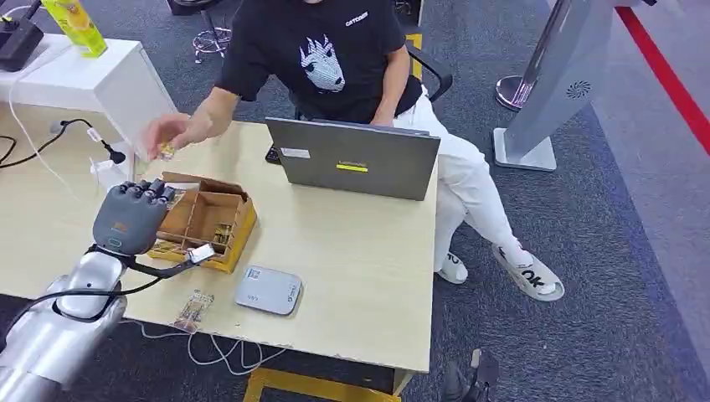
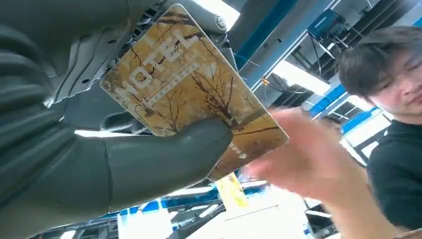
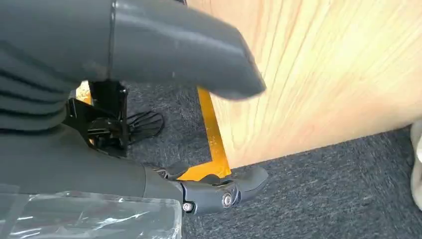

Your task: Pass the card to the sensor for recognition and then transmit it.

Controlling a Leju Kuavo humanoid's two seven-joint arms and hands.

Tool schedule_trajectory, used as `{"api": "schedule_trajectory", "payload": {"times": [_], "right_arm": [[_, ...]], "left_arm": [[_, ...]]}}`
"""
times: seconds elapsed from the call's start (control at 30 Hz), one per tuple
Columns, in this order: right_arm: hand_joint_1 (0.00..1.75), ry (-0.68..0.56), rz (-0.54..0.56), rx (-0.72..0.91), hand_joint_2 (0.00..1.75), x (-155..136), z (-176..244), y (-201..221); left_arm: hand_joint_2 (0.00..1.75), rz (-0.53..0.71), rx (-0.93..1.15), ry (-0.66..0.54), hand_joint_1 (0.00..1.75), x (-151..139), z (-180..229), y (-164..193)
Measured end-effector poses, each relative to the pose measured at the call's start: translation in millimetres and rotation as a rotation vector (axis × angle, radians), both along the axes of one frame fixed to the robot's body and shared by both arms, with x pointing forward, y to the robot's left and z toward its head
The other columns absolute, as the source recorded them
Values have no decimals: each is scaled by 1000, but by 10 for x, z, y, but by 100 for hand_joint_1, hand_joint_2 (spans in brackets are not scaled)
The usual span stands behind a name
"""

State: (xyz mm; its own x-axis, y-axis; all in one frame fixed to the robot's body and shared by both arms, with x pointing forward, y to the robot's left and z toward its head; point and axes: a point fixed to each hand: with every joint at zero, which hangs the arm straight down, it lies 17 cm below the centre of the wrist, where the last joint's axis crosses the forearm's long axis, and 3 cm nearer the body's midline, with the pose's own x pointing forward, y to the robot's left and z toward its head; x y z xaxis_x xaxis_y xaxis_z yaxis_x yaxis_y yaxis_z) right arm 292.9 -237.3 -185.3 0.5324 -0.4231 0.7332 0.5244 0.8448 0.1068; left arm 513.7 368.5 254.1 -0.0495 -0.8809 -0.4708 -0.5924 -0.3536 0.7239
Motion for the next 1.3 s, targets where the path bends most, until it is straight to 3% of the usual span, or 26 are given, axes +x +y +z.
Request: {"api": "schedule_trajectory", "payload": {"times": [0.3,0.67,0.9,1.07,1.3], "right_arm": [[0,-4,-10,7,175,6,6,3],[0,8,-33,27,175,-19,-16,0],[0,9,-41,31,175,-24,-20,-6],[0,7,-36,29,175,-20,-16,-1],[0,5,-28,28,175,-10,-10,16]], "left_arm": [[175,-40,-95,49,175,7,-138,-133],[175,-326,-306,304,175,-518,-1080,-1714],[175,-428,-379,400,175,-704,-1244,-2299],[175,-448,-386,447,175,-765,-1331,-2502],[175,-351,-326,559,175,-744,-1764,-2473]]}}
